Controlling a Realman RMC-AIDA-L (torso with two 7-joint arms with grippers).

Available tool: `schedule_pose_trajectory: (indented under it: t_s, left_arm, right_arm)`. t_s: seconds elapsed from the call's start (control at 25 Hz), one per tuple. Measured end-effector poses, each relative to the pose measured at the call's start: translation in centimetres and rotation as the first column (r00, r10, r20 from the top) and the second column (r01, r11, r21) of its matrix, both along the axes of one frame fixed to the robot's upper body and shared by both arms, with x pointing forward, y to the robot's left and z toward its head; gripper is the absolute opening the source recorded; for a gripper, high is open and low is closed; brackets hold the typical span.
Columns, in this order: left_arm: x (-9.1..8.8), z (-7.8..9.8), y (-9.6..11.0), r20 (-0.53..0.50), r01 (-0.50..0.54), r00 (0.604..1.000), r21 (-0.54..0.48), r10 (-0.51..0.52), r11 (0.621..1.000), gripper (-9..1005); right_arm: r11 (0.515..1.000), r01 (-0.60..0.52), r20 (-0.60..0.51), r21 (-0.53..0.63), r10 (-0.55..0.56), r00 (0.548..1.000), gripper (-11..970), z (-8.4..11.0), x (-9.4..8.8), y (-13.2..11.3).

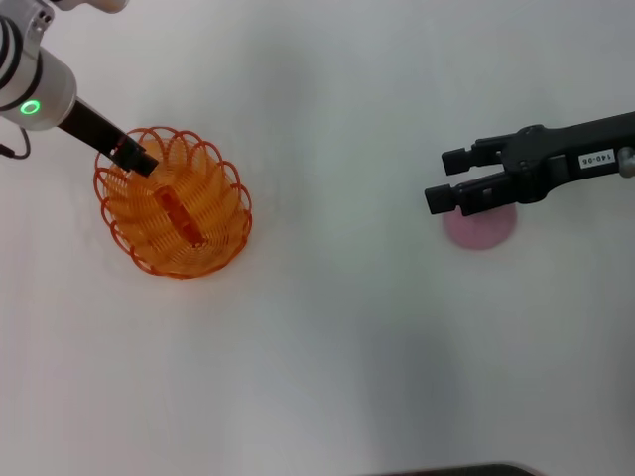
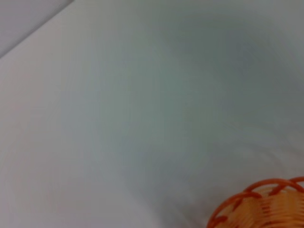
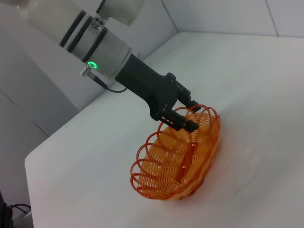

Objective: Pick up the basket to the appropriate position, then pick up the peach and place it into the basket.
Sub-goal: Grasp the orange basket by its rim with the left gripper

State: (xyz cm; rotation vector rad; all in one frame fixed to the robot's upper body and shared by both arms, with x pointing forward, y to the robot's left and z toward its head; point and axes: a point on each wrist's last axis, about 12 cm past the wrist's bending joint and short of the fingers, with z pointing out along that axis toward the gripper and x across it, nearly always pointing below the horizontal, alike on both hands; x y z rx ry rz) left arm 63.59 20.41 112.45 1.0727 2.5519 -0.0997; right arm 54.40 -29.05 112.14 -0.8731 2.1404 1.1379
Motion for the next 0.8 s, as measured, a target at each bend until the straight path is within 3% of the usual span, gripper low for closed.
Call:
schedule_pose_trajectory:
  t_s: [0.32, 0.56, 0.8]
  left_arm:
    - [0.0, 0.1, 0.0, 0.003, -0.004, 1.0, -0.004, 0.004, 1.0, 338]
    - [0.0, 0.1, 0.2, -0.002, -0.024, 1.0, -0.021, 0.024, 1.0, 199]
    - [-0.2, 1.2, 1.7, -0.039, -0.136, 0.991, -0.145, 0.131, 0.98, 138]
  right_arm:
    - [1.0, 0.0, -0.002, 0.001, 0.0, 1.0, 947, -0.1, 0.0, 0.0]
    - [1.0, 0.0, -0.003, 0.002, 0.0, 1.0, 947, -0.1, -0.1, 0.0]
    - [1.0, 0.0, -0.004, 0.002, 0.0, 1.0, 946, -0.1, -0.1, 0.0]
